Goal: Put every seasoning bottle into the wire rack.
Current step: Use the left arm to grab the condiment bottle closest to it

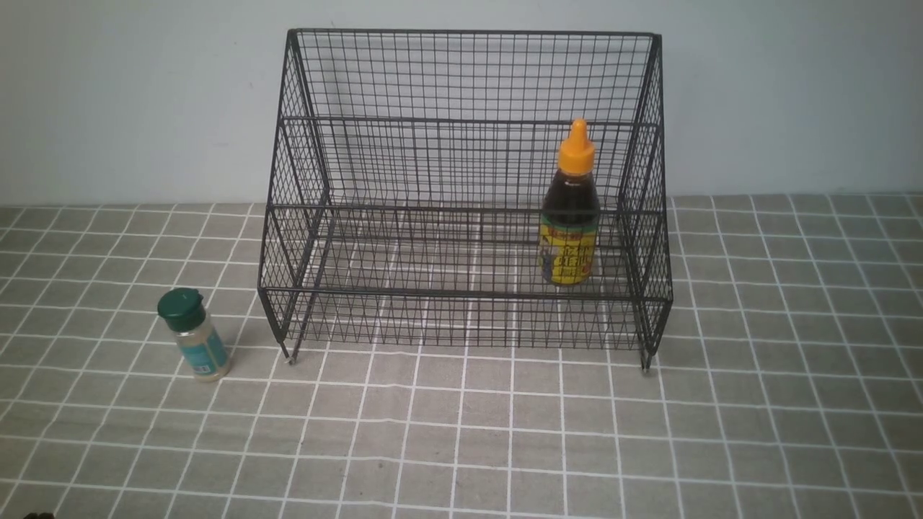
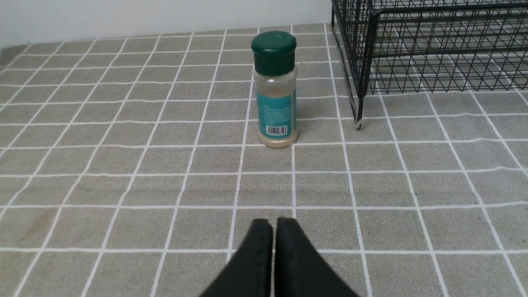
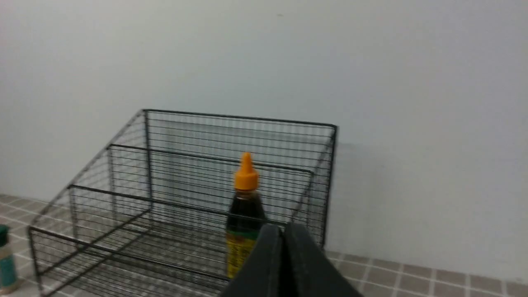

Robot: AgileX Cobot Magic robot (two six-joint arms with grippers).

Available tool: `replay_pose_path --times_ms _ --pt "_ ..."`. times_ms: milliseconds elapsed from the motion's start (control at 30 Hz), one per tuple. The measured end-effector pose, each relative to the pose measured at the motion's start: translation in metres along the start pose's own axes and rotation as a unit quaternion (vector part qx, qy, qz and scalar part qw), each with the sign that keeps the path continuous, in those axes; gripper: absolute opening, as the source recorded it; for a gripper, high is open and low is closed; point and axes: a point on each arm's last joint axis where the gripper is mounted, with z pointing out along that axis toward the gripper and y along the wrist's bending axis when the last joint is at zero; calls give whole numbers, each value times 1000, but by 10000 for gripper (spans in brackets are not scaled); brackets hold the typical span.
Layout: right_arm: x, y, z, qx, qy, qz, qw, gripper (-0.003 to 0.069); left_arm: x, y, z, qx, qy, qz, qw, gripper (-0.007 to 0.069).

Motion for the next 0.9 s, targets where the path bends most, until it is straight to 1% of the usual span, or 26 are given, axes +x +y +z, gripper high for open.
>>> replay_pose_path --times_ms 33,133,167,267,300,367,467,900 --pt "6 -3 -2 32 19 -5 999 -13 0 0 0 0 0 0 1000 -7" --pt "30 -10 -4 94 65 -13 993 -13 0 0 0 0 0 0 1000 -7" --pt "32 -10 -4 97 68 -14 993 -13 0 0 0 0 0 0 1000 -7" --pt "63 -14 -4 124 106 -12 986 -13 0 0 0 0 0 0 1000 -7" --pt "84 -16 -3 129 135 -9 982 -13 0 0 0 0 0 0 1000 -7" --pt "97 -16 -3 129 157 -7 979 -13 0 0 0 0 0 0 1000 -7" --pt "97 -16 -2 127 140 -8 982 -13 0 0 0 0 0 0 1000 -7" --pt "96 -16 -2 127 136 -8 983 -13 0 0 0 0 0 0 1000 -7"
